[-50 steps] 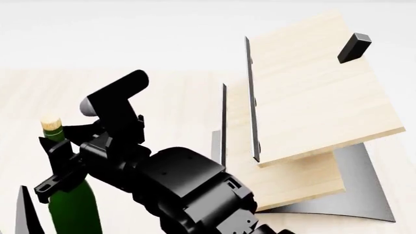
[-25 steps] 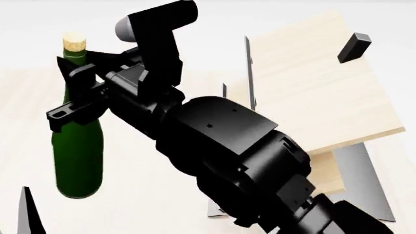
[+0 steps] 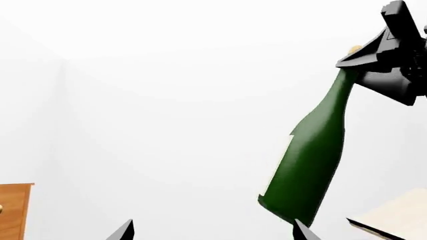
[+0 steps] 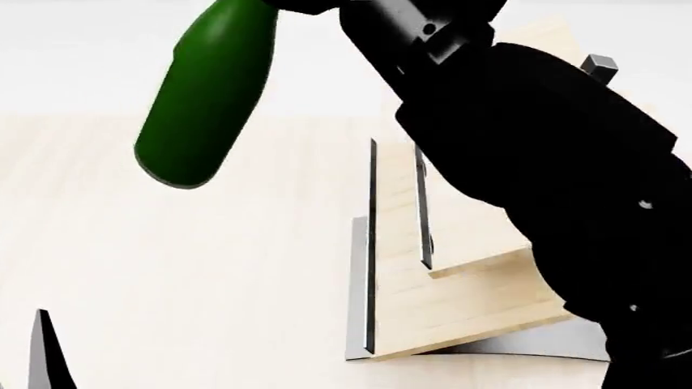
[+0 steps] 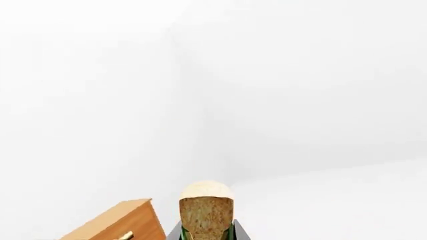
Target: Put the wine bottle on the wine rack.
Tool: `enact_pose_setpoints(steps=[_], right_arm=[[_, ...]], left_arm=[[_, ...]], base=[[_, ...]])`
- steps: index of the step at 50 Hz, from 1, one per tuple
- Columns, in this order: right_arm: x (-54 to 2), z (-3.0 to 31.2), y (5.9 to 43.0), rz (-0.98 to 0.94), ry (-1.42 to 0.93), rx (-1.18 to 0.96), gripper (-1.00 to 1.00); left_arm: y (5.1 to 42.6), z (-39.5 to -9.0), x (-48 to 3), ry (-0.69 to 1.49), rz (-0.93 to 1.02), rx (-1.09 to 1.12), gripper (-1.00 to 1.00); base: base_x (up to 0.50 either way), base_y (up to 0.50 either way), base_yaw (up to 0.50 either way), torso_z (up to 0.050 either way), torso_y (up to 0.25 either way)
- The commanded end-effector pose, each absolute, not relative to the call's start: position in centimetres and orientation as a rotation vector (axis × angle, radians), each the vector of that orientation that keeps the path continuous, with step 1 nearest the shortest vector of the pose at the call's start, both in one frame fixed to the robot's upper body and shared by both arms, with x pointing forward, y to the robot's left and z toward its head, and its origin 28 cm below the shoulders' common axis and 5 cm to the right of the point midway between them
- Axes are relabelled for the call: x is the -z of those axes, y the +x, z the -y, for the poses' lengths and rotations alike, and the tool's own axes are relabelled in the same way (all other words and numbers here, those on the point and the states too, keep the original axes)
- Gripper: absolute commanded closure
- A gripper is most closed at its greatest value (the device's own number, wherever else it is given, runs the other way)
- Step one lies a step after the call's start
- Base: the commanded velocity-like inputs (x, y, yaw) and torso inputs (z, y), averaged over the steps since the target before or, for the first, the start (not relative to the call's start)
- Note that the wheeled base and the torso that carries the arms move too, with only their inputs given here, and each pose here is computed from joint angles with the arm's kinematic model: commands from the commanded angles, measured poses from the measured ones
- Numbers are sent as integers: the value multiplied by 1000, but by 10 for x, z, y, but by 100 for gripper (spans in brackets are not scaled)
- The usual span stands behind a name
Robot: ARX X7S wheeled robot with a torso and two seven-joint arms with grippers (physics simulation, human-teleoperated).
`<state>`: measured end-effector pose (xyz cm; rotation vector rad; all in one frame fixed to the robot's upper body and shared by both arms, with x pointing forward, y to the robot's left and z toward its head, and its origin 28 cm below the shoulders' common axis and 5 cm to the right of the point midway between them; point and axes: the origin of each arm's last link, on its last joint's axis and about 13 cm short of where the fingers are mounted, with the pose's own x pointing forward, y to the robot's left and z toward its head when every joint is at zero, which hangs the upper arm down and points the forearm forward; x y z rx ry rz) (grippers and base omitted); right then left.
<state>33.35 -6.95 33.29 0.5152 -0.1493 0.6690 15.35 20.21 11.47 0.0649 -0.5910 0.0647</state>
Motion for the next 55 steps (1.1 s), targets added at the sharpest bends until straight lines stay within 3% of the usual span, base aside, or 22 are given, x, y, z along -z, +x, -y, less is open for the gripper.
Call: enact_pose_setpoints(steps=[1, 15, 29, 55], right_arm=[[-363, 110, 323, 222, 682, -536, 100], [-354, 158, 331, 190, 966, -382, 100], [-356, 186, 332, 120, 1147, -372, 100], [-348, 227, 326, 138, 1194, -277, 100]], left_arm=[[154, -203, -115, 64, 590, -66, -100], [155, -200, -112, 67, 584, -56, -100], [154, -200, -113, 67, 584, -53, -100], [154, -199, -112, 68, 583, -52, -100]], base=[[0, 0, 0, 0, 0], [0, 0, 0, 0, 1], [0, 0, 0, 0, 1], [0, 0, 0, 0, 0]])
